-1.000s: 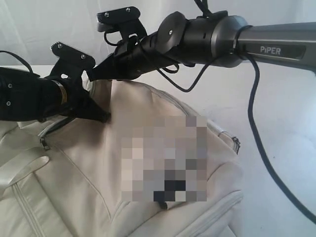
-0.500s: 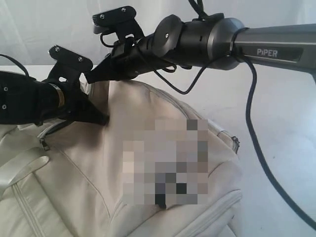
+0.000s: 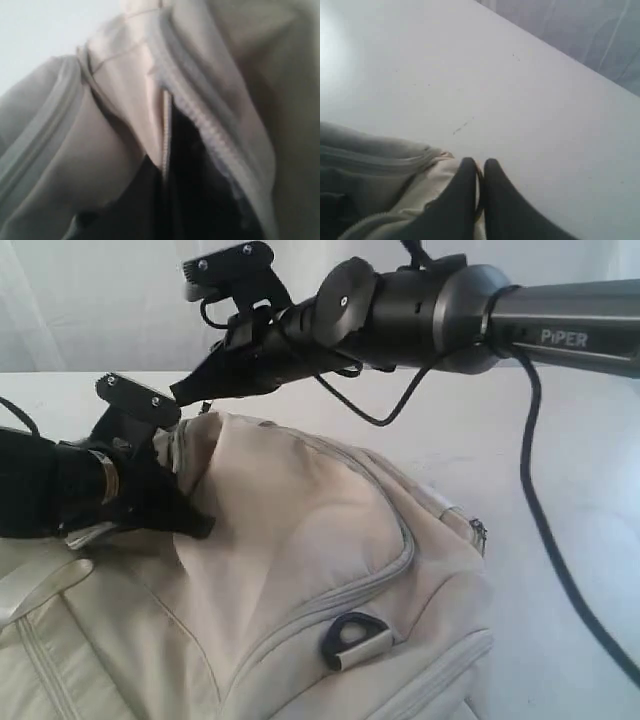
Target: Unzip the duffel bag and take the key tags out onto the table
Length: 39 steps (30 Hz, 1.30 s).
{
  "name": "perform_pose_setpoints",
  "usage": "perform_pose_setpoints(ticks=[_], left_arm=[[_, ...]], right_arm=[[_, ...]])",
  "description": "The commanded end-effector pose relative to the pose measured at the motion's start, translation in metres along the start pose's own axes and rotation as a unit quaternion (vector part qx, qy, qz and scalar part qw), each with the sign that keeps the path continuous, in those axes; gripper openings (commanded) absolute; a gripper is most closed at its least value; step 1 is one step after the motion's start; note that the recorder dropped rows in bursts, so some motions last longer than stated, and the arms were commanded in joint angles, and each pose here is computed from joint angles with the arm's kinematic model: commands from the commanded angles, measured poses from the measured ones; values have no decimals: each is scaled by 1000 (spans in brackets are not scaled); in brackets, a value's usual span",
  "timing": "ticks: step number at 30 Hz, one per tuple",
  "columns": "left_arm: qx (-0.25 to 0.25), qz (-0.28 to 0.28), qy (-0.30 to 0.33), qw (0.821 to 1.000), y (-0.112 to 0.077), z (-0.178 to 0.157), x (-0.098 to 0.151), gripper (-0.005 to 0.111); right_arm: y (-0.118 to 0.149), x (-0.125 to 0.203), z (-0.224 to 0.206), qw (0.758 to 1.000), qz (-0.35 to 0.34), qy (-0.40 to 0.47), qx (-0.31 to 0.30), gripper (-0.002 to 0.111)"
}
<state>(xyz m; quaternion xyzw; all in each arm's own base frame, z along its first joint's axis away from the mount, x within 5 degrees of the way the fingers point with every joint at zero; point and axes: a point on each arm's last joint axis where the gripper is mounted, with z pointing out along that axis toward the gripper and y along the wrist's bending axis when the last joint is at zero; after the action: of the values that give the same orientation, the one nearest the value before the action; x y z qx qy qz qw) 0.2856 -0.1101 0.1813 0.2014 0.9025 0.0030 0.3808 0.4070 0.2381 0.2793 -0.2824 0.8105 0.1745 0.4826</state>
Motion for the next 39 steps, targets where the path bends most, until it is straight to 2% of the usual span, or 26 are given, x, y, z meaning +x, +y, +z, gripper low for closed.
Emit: perform_pose_setpoints(ticks=[1,7,11,16,19,21,23,25,27,30,35,37,39], left_arm=[[-28,28,72,997,0,0,43,0],[-91,13,56,994,15,-27,42,0],[-94,1,22,995,18,-43,33,0],[-83,-5,-6,997,18,-54,26,0],[-53,-5,-25,998,13,-57,23,0],[-35,-6,-38,999,10,-59,19,0],[-42,-12,-49,998,12,-63,14,0],[-70,-29,-61,995,19,-70,4,1],[-99,-37,-74,992,26,-78,-4,7],[-144,-43,-95,984,37,-94,-18,25],[-196,-33,-122,972,50,-118,-36,68],[-200,-43,-129,970,52,-125,-39,76],[-193,-55,-132,971,52,-130,-38,75]], right_arm=[[-33,-65,-58,978,2,-177,110,0],[-48,-64,-74,983,8,-153,104,0],[-55,-49,-74,990,25,-110,87,0],[-41,-31,-66,999,38,-28,13,2],[-25,-26,-60,999,33,1,-21,14],[-15,-25,-57,999,28,9,-36,27],[-4,-24,-54,998,22,16,-52,40],[6,-21,-52,997,17,28,-68,47],[13,-17,-49,996,12,42,-82,50],[15,-7,-41,994,12,66,-92,50],[13,10,-34,991,-9,99,-84,50],[9,15,-35,990,-12,119,-69,50],[5,18,-38,988,-30,145,-46,50]])
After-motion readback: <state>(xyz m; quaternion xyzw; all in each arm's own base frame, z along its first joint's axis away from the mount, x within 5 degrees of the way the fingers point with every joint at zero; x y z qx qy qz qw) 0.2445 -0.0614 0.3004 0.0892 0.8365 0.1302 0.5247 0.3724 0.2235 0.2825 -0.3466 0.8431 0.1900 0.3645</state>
